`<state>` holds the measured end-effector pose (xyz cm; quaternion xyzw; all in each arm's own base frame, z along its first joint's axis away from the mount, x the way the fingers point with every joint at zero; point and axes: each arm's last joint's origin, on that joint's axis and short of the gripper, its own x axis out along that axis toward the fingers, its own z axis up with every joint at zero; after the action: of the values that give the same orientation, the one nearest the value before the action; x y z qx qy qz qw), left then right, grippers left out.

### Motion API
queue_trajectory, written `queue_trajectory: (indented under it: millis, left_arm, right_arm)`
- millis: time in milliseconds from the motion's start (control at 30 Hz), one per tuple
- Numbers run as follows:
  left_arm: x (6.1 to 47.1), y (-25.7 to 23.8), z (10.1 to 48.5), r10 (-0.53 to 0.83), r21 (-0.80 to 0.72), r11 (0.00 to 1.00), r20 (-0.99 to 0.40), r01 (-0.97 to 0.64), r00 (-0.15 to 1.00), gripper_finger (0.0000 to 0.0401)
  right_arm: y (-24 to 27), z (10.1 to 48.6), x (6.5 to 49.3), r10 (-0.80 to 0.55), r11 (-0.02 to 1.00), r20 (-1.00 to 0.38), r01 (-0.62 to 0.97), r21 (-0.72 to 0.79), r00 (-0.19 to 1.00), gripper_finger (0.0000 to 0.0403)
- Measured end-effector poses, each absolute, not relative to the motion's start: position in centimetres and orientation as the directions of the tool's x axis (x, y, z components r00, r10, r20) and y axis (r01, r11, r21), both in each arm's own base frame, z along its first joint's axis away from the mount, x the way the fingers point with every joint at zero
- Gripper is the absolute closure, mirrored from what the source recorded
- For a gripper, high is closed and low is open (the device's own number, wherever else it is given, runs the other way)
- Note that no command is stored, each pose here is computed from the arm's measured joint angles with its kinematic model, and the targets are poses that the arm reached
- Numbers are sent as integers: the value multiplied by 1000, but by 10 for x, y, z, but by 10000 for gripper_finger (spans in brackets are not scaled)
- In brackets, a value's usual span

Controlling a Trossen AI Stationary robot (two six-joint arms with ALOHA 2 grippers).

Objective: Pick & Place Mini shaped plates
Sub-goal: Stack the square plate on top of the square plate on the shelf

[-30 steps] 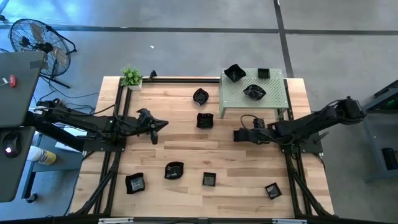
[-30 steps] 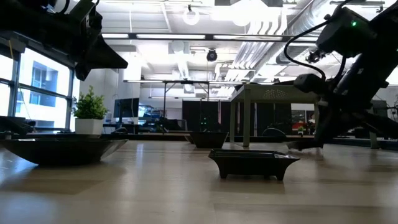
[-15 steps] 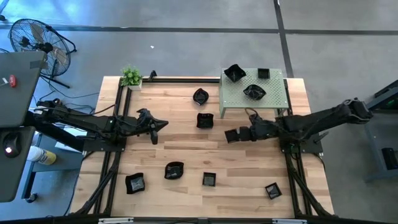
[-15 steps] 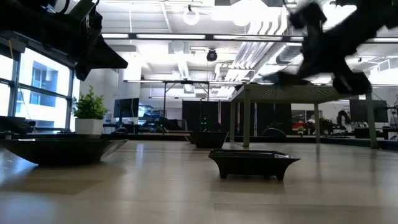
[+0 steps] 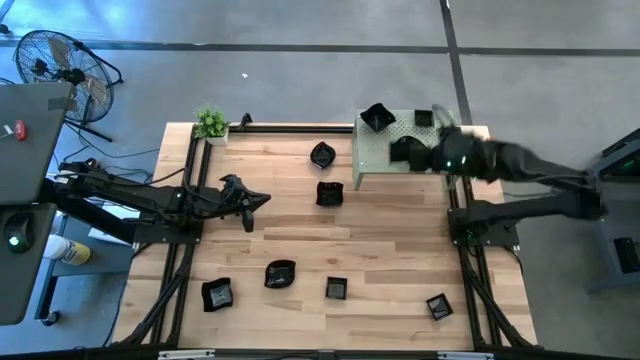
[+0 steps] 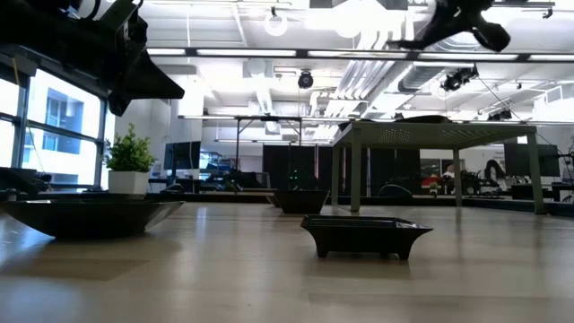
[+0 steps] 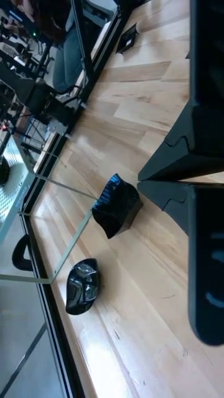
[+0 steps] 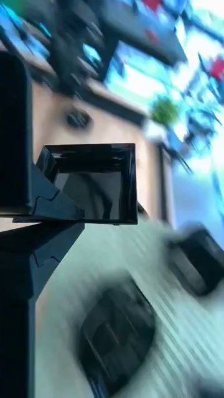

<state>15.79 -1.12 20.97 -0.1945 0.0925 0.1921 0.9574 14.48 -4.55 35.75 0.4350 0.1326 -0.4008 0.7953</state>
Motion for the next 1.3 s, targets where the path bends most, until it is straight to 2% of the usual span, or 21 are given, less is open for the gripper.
queue_trajectory:
  millis: [100,200,400,600,800,1300]
  left_arm:
    - [158,-11,210,332,-336,851,-252,-404,909,401]
    - [158,-11,210,330,-326,856,-252,-401,910,401]
    - [158,-12,210,304,-328,866,-255,-378,918,401]
    - [158,-13,209,282,-333,872,-258,-359,924,401]
    - [158,-13,209,282,-333,872,-258,-359,924,401]
    - [158,-13,209,282,-332,872,-259,-359,924,401]
  right_arm:
    - [-71,368,135,-584,274,-576,807,522,571,400]
    - [-100,368,134,-592,265,-611,843,468,526,400]
    - [-167,350,126,-579,172,-722,922,346,379,401]
    - [-209,333,108,-563,92,-771,950,299,297,401]
    - [-224,325,106,-560,93,-777,954,286,288,401]
    - [-229,315,116,-584,58,-800,990,130,139,400]
